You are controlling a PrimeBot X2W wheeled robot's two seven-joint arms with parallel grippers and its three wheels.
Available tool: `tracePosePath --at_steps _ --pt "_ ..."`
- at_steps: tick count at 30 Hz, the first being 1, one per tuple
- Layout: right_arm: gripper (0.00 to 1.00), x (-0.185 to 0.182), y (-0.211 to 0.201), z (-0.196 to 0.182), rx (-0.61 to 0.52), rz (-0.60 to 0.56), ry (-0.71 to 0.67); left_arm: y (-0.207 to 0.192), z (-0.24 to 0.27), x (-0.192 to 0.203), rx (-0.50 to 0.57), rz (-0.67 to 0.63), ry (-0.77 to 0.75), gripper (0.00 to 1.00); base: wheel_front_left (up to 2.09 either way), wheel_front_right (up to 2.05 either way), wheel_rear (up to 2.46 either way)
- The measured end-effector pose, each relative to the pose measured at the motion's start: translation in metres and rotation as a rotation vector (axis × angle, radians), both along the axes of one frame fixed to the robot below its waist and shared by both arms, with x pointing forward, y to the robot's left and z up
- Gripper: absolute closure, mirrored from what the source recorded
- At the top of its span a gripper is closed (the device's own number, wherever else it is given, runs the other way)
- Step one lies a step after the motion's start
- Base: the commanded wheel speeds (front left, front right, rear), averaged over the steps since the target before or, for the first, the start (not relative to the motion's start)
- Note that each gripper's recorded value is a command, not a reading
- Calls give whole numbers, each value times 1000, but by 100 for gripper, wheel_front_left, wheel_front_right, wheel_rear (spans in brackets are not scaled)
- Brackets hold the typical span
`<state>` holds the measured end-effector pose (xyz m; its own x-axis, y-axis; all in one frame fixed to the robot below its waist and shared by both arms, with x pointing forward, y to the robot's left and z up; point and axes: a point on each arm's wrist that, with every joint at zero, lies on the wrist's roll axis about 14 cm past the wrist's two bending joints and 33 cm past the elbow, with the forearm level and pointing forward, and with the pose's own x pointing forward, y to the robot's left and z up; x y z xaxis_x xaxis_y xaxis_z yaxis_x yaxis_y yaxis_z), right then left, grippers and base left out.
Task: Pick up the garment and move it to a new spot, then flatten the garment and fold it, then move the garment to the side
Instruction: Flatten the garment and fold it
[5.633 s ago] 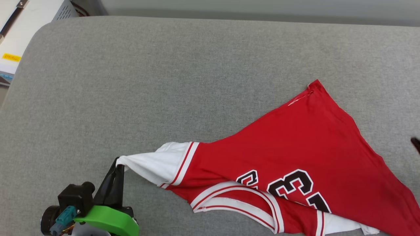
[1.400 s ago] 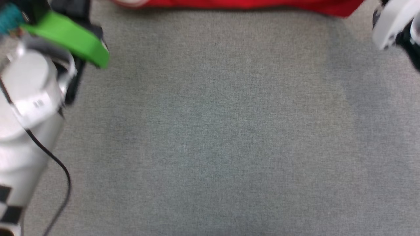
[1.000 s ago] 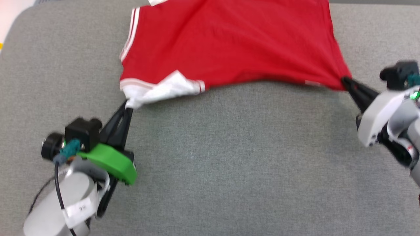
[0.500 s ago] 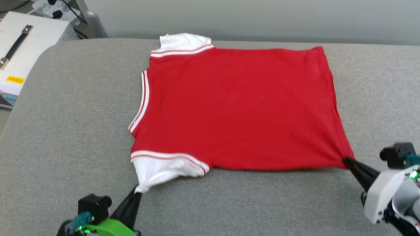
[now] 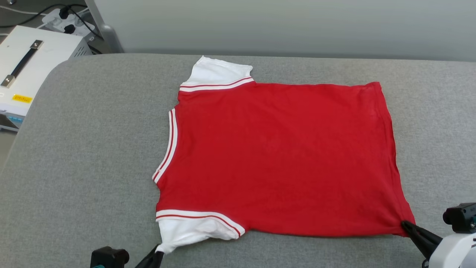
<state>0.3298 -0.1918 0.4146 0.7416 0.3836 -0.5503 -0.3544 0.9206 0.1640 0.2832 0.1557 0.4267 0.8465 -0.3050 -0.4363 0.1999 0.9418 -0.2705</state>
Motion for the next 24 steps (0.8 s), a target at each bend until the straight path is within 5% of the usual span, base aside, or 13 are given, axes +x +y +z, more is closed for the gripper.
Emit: tracePosePath --at_steps 13,24 --pt "100 59 9 29 21 -26 -102 5 55 108 112 -128 -265 100 0 0 0" --pt "100 132 5 33 -4 -45 -144 8 45 188 134 -167 -257 100 0 0 0"
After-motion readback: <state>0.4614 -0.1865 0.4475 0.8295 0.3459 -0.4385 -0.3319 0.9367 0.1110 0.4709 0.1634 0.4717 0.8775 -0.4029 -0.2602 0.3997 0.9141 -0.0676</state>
